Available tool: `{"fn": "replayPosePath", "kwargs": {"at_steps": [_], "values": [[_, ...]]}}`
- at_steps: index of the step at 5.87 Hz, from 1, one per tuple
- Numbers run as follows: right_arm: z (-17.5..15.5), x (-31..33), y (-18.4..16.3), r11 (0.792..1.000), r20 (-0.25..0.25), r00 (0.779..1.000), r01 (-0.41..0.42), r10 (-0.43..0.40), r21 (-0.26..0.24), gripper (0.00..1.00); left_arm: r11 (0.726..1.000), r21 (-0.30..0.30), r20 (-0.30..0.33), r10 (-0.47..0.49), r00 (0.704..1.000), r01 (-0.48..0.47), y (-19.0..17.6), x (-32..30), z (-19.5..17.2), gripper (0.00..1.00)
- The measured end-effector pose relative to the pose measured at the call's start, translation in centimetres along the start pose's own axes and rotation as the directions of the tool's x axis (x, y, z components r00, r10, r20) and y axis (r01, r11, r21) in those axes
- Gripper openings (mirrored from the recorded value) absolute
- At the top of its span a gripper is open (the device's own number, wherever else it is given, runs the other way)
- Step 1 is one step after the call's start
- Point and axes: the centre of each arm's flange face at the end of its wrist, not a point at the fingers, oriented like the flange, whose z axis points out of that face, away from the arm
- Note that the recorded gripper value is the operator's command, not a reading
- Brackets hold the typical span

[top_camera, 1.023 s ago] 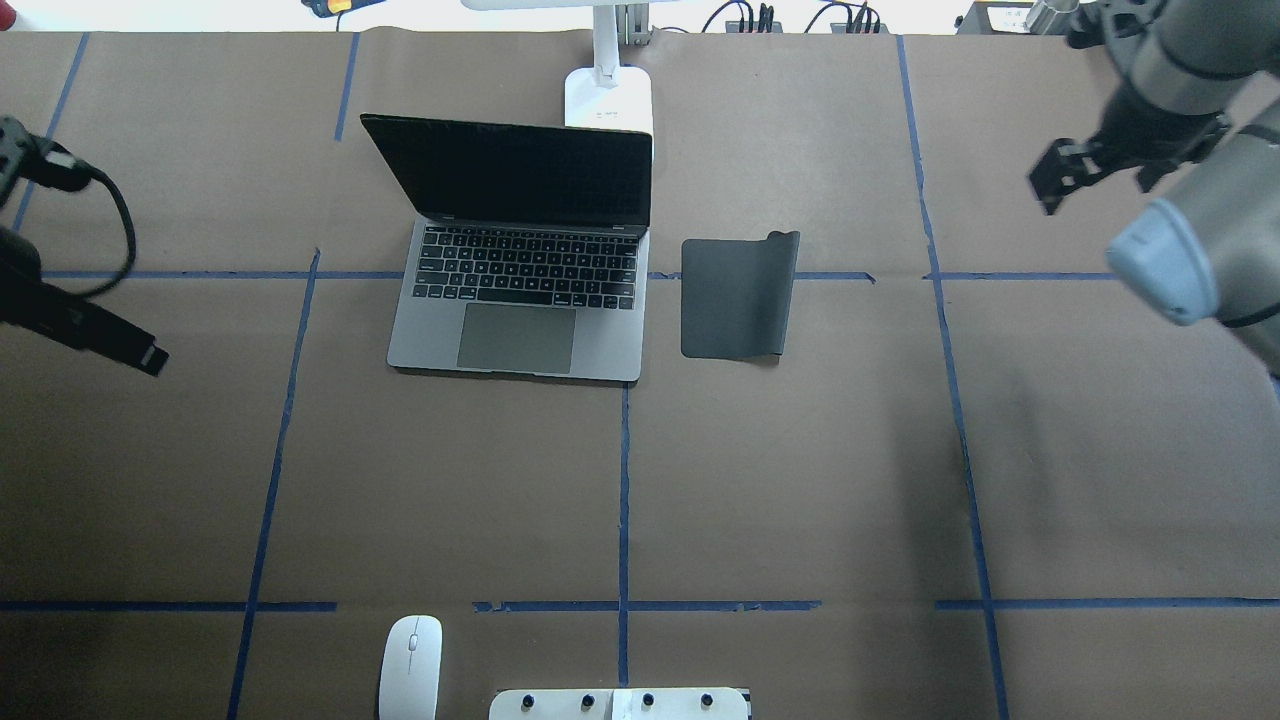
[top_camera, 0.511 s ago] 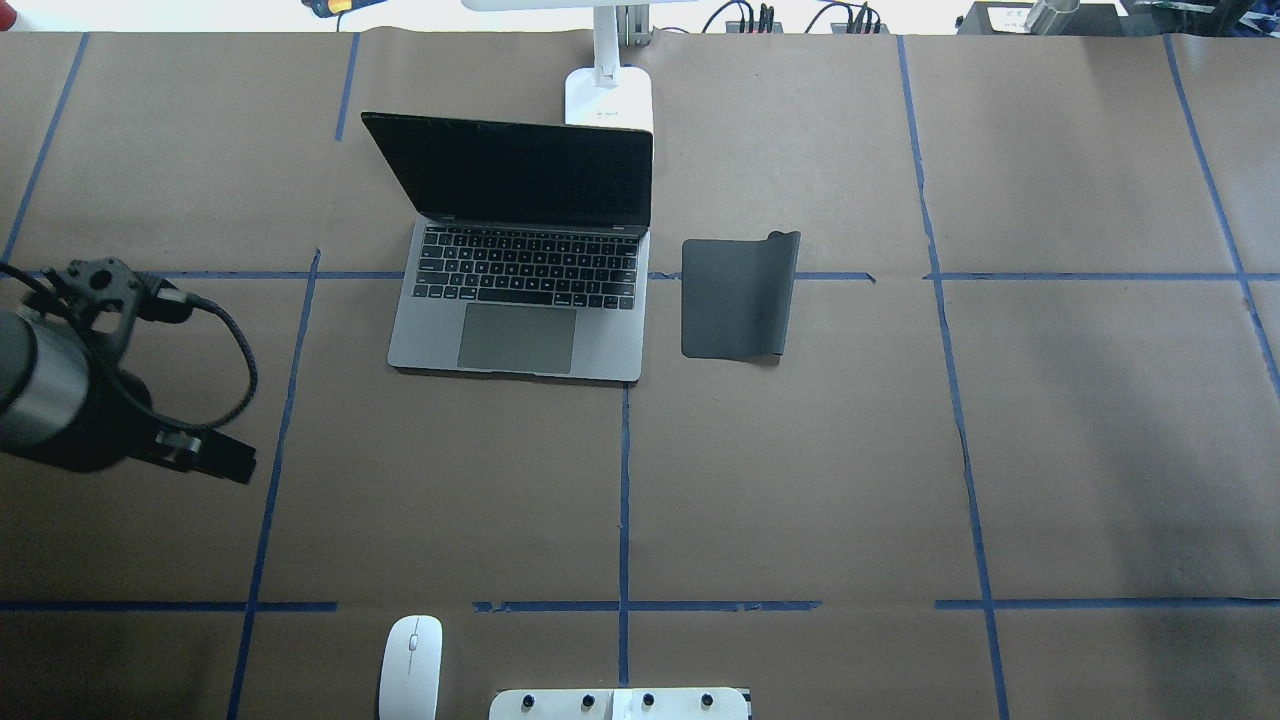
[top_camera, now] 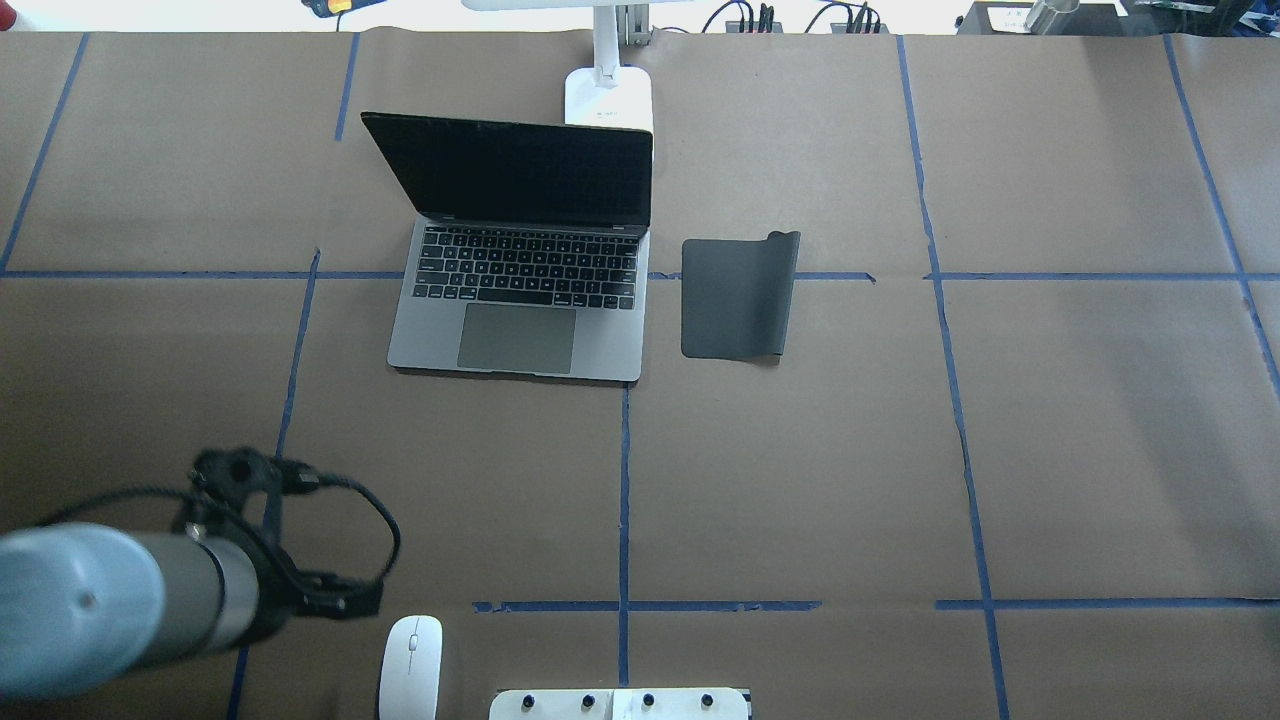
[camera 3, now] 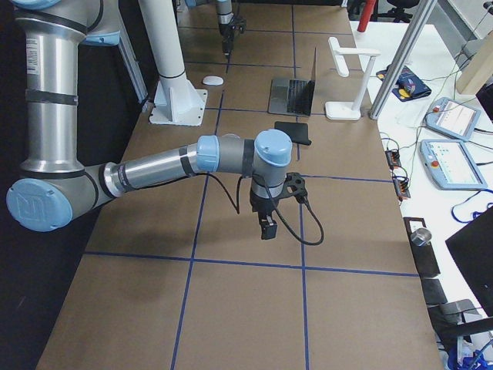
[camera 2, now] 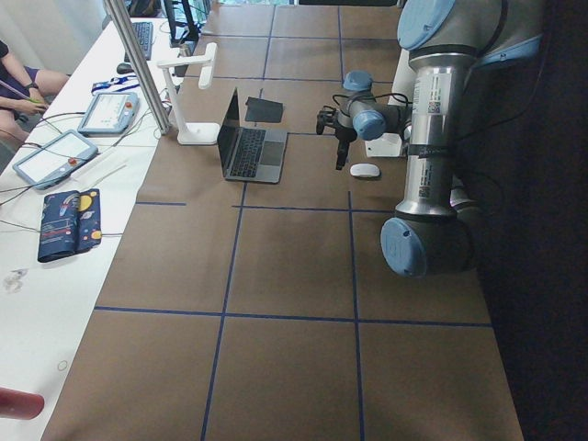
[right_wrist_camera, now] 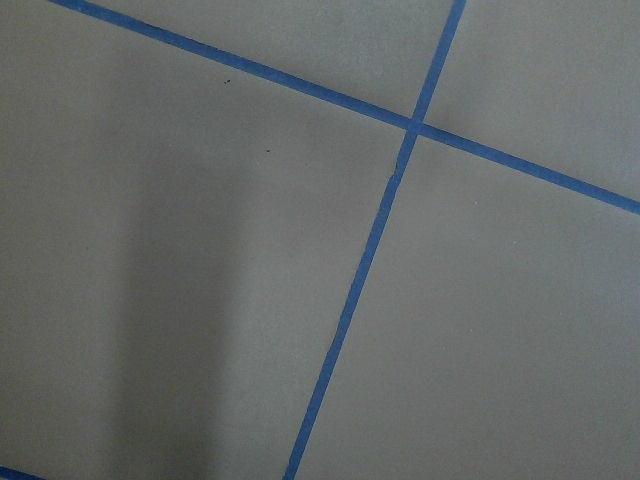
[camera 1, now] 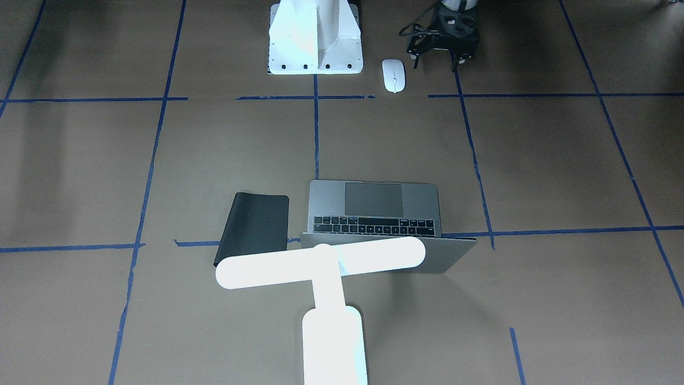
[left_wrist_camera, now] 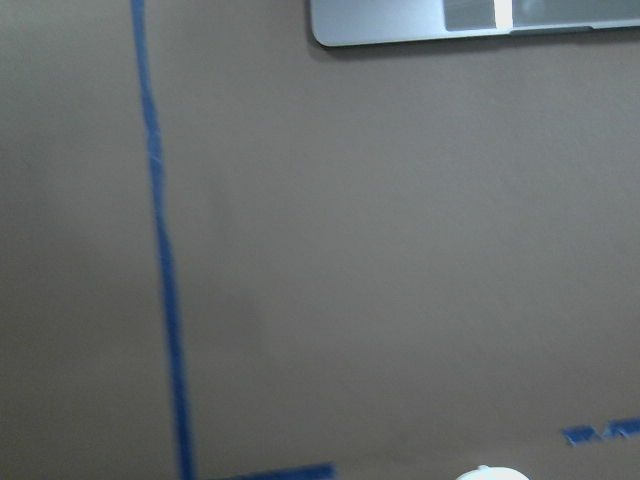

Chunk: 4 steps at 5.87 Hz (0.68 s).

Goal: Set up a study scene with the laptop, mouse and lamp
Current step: 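Lower the left gripper onto the white mouse and grasp it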

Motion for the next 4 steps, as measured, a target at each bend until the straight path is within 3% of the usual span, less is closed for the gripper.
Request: {"fn": "replayPosePath", "kwargs": {"at_steps": [2,4], "values": [[0.6,0.5,0.7,1.000,0.007,1.000,-0.012,0.012,-0.007,1.00,1.000,0.021,0.023,-0.016,1.000,0.015,5.4,4.0,4.4,1.00],[0.6,0.6,0.8,1.000,0.008,1.000,-0.015,0.015,-0.007,1.00,0.999,0.027,0.035,-0.029,0.999,0.028,7.0,6.2,7.4,1.00]]}}
